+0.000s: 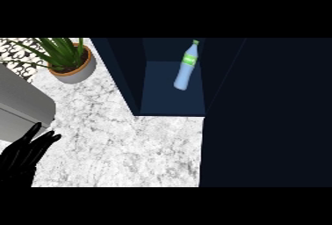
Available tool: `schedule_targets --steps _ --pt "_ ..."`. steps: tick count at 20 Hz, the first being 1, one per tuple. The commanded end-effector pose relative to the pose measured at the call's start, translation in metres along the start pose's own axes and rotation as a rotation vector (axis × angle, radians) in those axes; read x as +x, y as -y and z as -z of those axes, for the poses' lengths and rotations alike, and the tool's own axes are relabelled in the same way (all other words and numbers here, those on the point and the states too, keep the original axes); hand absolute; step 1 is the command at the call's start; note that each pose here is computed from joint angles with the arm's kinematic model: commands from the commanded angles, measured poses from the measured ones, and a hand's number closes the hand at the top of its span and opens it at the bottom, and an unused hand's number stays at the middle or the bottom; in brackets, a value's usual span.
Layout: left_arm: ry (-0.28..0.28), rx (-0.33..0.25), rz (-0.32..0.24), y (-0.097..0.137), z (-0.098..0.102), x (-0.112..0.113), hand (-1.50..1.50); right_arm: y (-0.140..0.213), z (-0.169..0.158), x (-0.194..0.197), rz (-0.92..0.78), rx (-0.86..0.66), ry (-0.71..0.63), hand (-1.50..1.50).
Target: Pick up the bottled water, place it into the cabinet and close the cabinet
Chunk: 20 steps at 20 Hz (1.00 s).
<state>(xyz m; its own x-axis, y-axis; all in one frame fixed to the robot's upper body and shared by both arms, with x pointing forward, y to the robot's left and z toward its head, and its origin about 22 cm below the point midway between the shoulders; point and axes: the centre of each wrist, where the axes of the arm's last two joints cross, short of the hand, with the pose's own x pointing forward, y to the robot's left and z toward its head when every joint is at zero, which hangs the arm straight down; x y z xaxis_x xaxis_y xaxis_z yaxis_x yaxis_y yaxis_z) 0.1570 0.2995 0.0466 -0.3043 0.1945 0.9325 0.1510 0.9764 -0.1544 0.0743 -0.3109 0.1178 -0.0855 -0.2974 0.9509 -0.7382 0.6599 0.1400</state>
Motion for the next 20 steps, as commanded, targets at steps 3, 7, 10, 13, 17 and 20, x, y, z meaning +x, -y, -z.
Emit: schedule_targets --steps 3,7,10,13,17,20 --pt "-0.020 0.009 0.004 -0.022 -0.008 0.018 -1.50 -0.042 0.039 0.048 -0.255 0.197 -0.041 1.50" --pt "-0.027 0.010 -0.007 -0.031 -0.011 0.023 -1.50 -0.040 0.049 0.045 -0.268 0.256 -0.059 1.50" --pt "-0.037 0.022 -0.004 -0.032 -0.015 0.026 -1.50 -0.039 0.058 0.046 -0.275 0.312 -0.070 1.50" --pt "-0.030 0.023 0.001 -0.040 -0.013 0.031 -1.50 -0.037 0.068 0.044 -0.292 0.351 -0.082 1.50" --pt "-0.040 0.019 0.004 -0.050 -0.017 0.036 -1.50 -0.037 0.078 0.036 -0.220 0.329 -0.058 1.50" --pt "-0.042 0.022 0.018 -0.057 -0.022 0.041 -1.50 -0.036 0.087 0.030 -0.190 0.311 -0.063 1.50"
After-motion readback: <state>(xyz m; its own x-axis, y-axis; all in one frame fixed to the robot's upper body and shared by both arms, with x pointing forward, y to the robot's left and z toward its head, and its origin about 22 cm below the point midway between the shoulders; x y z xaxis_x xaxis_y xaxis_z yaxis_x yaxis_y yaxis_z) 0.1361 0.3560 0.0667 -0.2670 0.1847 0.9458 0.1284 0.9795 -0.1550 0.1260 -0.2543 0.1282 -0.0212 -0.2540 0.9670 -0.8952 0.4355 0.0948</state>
